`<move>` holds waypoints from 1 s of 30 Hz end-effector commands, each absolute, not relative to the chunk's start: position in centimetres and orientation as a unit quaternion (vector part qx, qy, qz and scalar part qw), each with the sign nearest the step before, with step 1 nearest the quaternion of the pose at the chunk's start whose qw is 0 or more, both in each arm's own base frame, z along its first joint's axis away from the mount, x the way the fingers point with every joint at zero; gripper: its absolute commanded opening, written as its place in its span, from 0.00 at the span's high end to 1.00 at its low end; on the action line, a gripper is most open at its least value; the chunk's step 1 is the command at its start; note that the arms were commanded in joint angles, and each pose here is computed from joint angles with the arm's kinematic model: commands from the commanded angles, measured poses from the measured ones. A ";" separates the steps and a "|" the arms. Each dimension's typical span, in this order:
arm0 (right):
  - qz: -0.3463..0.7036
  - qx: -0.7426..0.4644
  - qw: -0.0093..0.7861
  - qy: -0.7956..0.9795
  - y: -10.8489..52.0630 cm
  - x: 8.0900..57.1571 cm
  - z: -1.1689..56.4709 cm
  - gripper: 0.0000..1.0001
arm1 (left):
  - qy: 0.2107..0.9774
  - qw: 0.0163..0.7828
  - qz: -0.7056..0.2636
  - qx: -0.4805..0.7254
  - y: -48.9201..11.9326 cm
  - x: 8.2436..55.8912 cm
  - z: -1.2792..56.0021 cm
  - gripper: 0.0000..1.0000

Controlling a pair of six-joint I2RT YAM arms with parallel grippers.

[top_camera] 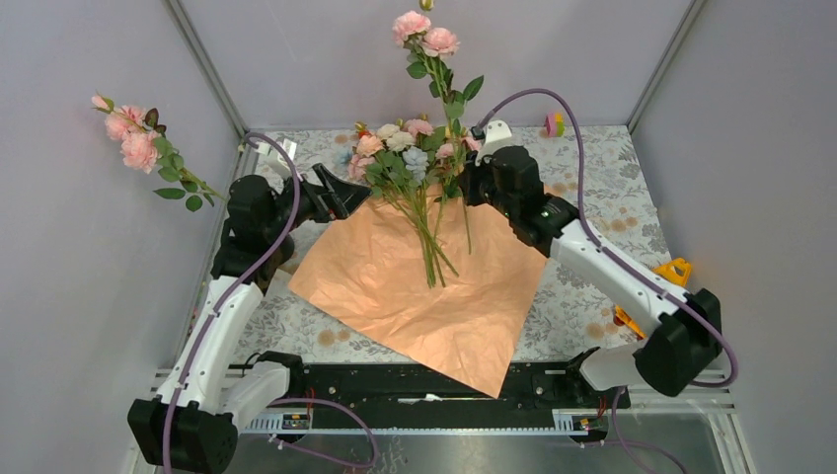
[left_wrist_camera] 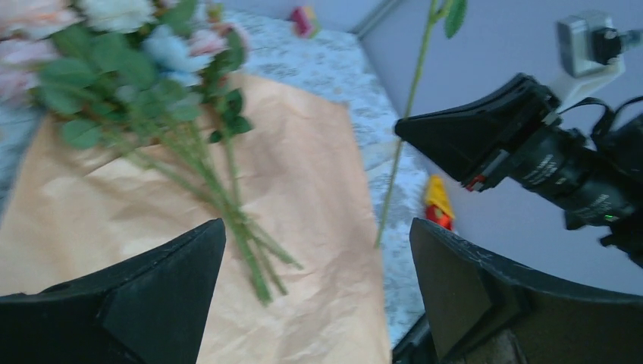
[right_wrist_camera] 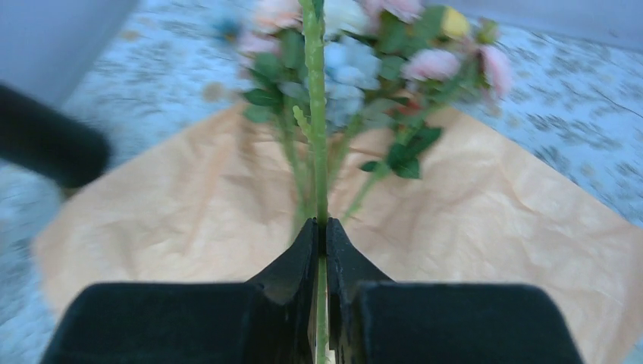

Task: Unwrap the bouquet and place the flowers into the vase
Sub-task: Pick up the fake flower from the wrapping paper.

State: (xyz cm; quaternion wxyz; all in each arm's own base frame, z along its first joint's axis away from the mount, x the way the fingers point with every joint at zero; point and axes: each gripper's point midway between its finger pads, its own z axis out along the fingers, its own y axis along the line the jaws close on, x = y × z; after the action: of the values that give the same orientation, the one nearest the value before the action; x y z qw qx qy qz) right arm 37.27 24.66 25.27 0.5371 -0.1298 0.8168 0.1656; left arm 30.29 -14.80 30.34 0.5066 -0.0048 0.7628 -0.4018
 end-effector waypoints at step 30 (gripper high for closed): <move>0.521 -0.303 0.440 0.666 37.4 23.3 35.3 1.00 | 0.610 0.531 -0.585 0.056 -22.9 27.0 40.4 0.65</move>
State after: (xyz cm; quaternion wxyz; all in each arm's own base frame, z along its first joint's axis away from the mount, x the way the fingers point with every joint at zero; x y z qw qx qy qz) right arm 23.73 36.82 31.74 0.4125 -0.2901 0.7035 0.5008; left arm 27.72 -23.20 38.52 0.5040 0.0420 0.6367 -0.5822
